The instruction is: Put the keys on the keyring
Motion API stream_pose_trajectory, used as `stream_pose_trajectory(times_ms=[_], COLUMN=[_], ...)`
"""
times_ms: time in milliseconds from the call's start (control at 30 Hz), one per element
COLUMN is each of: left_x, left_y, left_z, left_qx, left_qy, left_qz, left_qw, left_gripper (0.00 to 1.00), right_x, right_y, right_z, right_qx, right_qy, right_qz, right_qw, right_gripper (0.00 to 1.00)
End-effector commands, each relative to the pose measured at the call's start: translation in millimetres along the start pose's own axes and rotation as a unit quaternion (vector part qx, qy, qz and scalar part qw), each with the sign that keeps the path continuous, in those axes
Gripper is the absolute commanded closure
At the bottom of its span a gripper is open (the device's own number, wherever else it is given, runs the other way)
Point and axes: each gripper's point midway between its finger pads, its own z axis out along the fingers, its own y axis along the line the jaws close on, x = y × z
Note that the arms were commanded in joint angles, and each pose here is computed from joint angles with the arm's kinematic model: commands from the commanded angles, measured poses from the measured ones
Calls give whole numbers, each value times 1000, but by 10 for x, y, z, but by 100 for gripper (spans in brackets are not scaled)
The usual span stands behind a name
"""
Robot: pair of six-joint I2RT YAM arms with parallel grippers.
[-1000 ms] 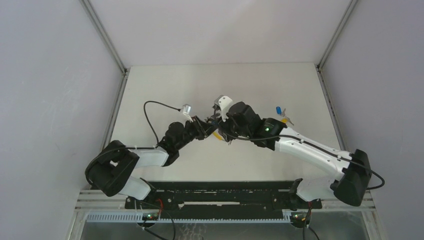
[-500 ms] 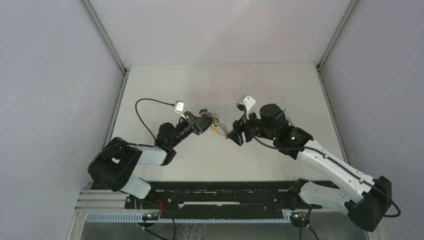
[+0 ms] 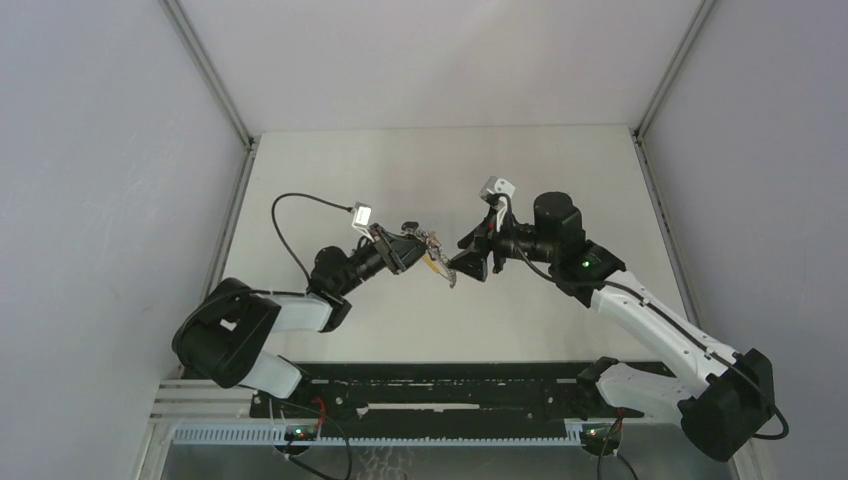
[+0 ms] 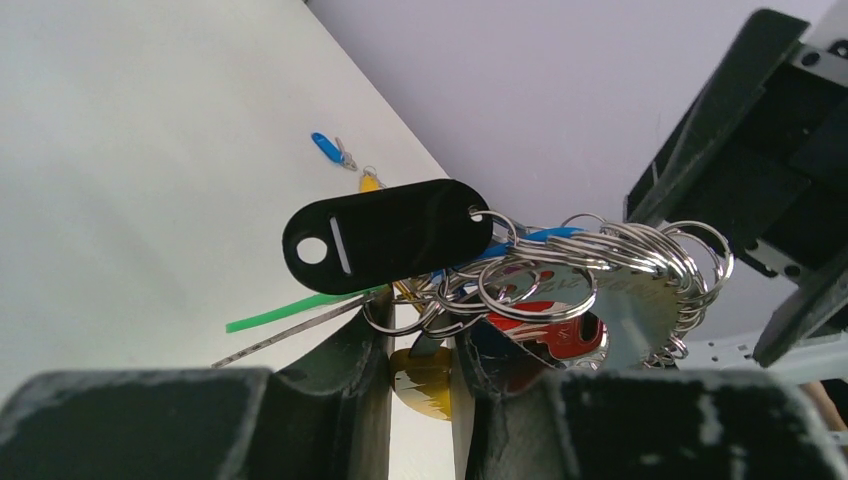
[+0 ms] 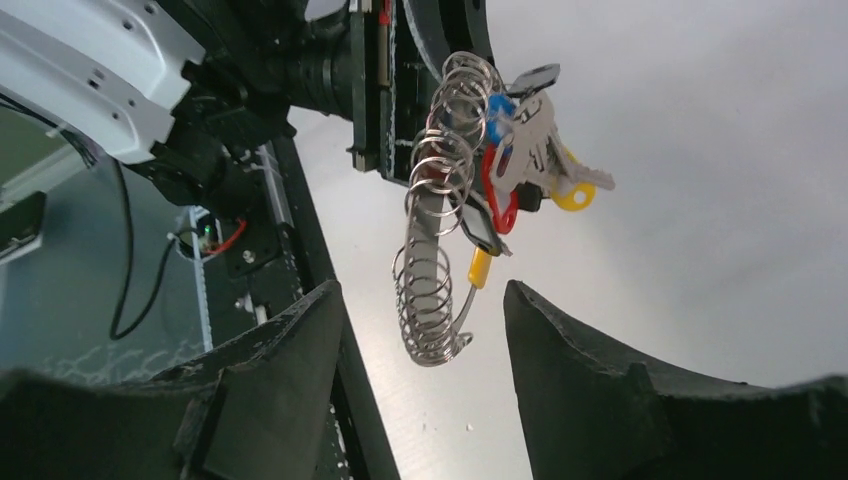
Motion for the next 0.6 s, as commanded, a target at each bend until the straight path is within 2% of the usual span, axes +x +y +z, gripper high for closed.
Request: stream_pose_trajectory(times_ms=[0,567], left_x=[-171,-214], left_y=[-291,-421], left_z=[-13,27], left_qx=[53,77], left_qy=[-18,-12], left_qz=[52,59], left_qw=[997,995], left_gripper=[100,100], right_x=[-230,-243], right_y=[156,260], right_z=[8,110], right_qx=[-61,-139], right_qy=[-38,-22], right_qz=[2,43], right_qw=[997,989], right_gripper=[40,54])
